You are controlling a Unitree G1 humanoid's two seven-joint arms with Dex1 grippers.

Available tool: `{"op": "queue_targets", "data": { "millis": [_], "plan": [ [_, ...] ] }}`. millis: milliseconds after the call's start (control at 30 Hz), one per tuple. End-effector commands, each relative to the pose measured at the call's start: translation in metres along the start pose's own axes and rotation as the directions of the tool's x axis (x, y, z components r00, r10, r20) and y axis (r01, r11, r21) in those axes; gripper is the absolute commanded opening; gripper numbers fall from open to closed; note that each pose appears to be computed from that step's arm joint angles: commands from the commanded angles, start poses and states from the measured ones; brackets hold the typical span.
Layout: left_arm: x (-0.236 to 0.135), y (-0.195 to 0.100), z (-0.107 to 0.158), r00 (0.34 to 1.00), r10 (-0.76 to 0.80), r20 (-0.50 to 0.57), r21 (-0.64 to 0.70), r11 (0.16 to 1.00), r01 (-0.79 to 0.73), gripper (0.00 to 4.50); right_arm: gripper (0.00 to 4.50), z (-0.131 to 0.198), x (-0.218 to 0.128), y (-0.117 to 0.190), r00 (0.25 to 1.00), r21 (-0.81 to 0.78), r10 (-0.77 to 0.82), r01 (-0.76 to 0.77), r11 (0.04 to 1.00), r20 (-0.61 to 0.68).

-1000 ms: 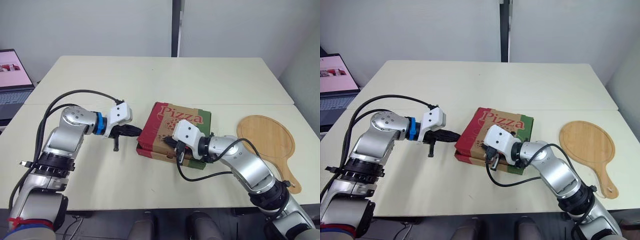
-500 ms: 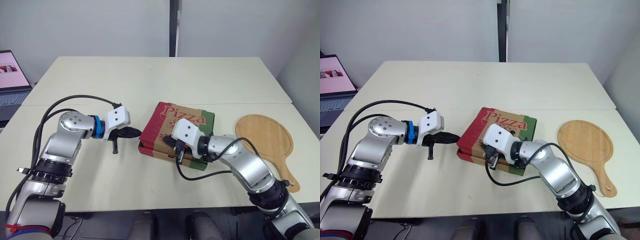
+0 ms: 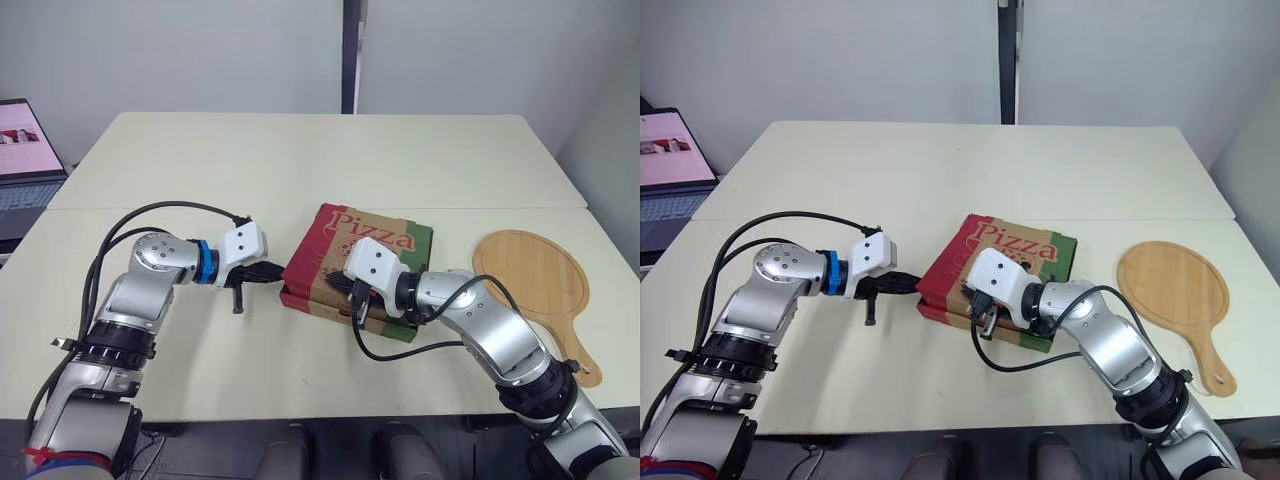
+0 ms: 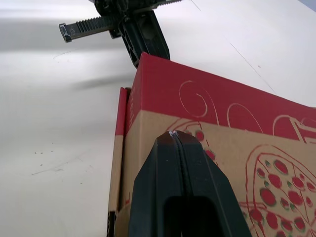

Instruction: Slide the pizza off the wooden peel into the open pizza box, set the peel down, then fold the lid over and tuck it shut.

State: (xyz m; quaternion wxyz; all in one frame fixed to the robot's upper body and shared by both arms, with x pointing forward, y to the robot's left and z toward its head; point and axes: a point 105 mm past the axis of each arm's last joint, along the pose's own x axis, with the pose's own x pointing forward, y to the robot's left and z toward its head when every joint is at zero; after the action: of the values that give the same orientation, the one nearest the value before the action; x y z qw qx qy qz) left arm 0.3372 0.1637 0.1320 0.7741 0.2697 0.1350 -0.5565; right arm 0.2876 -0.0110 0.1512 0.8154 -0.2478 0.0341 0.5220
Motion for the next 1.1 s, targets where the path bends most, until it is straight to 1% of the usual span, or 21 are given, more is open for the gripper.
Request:
{"op": "queue_targets", "data": {
  "millis": [33, 200, 300, 367, 467, 567, 700, 833, 1100],
  "plan": [
    [-0.008, 0.004, 0.028, 0.996, 0.003, 0.09, 0.039, 0.999, -0.007, 0.0, 0.03, 0.009, -0.002, 0.006, 0.999, -0.029, 0.029, -0.028, 0.999, 0.028],
    [-0.013, 0.0, 0.045, 0.99, -0.035, 0.134, 0.019, 0.999, 0.033, 0.0, 0.03, 0.008, -0.002, 0.008, 0.999, -0.029, 0.038, -0.038, 0.999, 0.024],
    [-0.012, -0.001, 0.047, 0.991, -0.047, 0.125, 0.025, 0.999, 0.044, 0.0, 0.03, 0.008, -0.002, 0.008, 0.999, -0.03, 0.04, -0.039, 0.999, 0.023],
    [-0.009, -0.005, 0.045, 0.992, -0.062, 0.109, 0.029, 0.998, 0.059, 0.0, 0.03, 0.008, -0.002, 0.008, 0.999, -0.03, 0.04, -0.04, 0.999, 0.022],
    [-0.005, -0.008, 0.034, 0.997, -0.061, 0.049, 0.056, 0.997, 0.058, 0.0, 0.03, 0.008, -0.002, 0.008, 0.999, -0.03, 0.038, -0.038, 0.999, 0.022],
    [-0.001, -0.007, 0.033, 0.997, -0.046, 0.054, 0.047, 0.998, 0.044, 0.0, 0.03, 0.008, -0.002, 0.008, 0.999, -0.028, 0.036, -0.036, 0.999, 0.022],
    [0.004, -0.009, 0.022, 0.999, -0.049, -0.004, 0.077, 0.996, 0.049, 0.0, 0.03, 0.008, -0.002, 0.008, 0.999, -0.027, 0.037, -0.037, 0.999, 0.022],
    [0.008, -0.009, 0.017, 0.999, -0.035, -0.034, 0.098, 0.994, 0.038, 0.0, 0.03, 0.008, -0.002, 0.009, 0.999, -0.027, 0.038, -0.038, 0.999, 0.023],
    [0.011, -0.005, 0.015, 0.998, -0.016, -0.063, 0.146, 0.989, 0.025, 0.0, 0.03, 0.008, -0.001, 0.009, 0.999, -0.027, 0.04, -0.039, 0.999, 0.024]
  ]
}}
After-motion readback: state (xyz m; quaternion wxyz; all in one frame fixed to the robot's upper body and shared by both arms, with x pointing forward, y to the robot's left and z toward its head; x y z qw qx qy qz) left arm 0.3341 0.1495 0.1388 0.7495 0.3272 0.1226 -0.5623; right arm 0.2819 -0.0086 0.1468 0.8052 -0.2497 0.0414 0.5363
